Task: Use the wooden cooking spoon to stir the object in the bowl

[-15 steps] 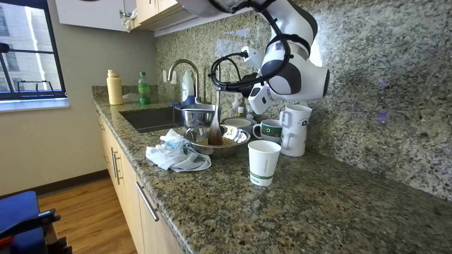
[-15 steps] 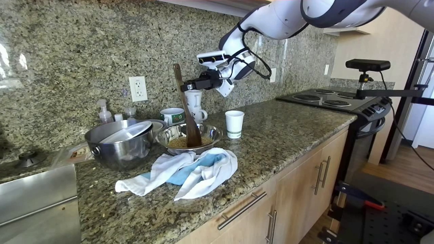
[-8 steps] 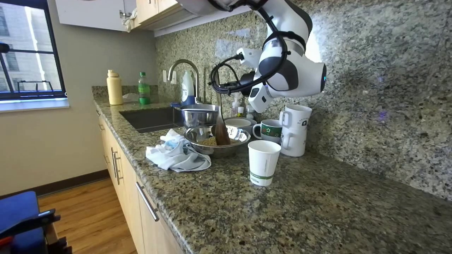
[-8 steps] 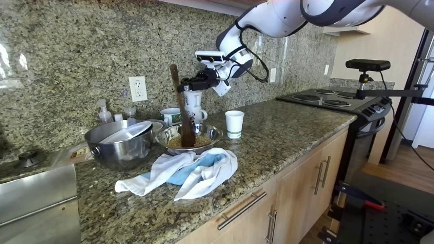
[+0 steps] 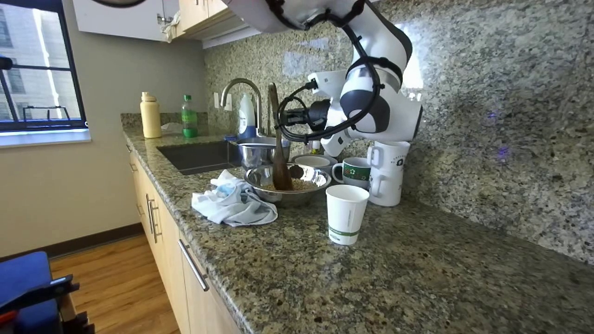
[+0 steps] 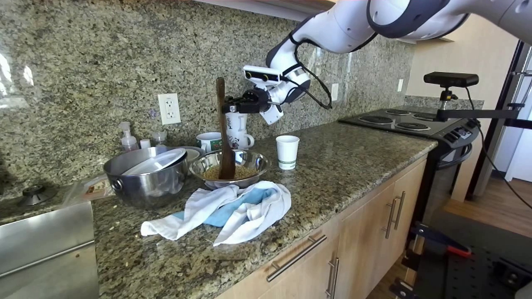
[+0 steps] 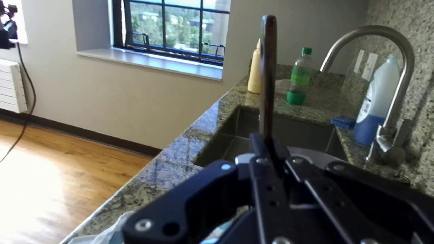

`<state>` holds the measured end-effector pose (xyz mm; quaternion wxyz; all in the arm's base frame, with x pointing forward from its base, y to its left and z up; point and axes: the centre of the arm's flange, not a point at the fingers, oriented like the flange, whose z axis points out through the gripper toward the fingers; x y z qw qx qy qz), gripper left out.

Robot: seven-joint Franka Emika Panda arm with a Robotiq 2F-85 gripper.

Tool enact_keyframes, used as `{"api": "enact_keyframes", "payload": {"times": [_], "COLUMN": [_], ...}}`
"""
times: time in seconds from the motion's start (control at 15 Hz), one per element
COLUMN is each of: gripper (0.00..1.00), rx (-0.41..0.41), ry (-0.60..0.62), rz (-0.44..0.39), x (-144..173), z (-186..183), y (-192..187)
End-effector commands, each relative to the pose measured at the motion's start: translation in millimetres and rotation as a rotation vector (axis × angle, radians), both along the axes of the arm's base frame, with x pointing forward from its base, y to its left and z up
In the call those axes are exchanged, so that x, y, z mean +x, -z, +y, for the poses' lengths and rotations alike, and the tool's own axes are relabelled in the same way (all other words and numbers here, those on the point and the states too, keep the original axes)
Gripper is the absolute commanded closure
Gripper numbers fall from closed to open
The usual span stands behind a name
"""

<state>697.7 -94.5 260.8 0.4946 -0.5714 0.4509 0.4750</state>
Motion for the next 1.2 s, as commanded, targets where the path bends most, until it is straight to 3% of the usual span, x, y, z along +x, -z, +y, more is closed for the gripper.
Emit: {"api": "enact_keyframes", "payload": {"times": [0.0, 0.2, 0.4, 0.93, 1.13], "gripper": [0.98, 0.98, 0.98, 0.98, 0.98], "rx": [0.096, 0.114, 0.048, -0.179, -0.199], "ry": [-0.086, -0.110, -0.060, 0.084, 0.105], "rz": [0.099, 0.200, 0.255, 0.176, 0.127], "x": [1, -3, 0, 17, 22], "z": [-6, -10, -13, -5, -1], "y": [8, 15, 16, 1, -3]}}
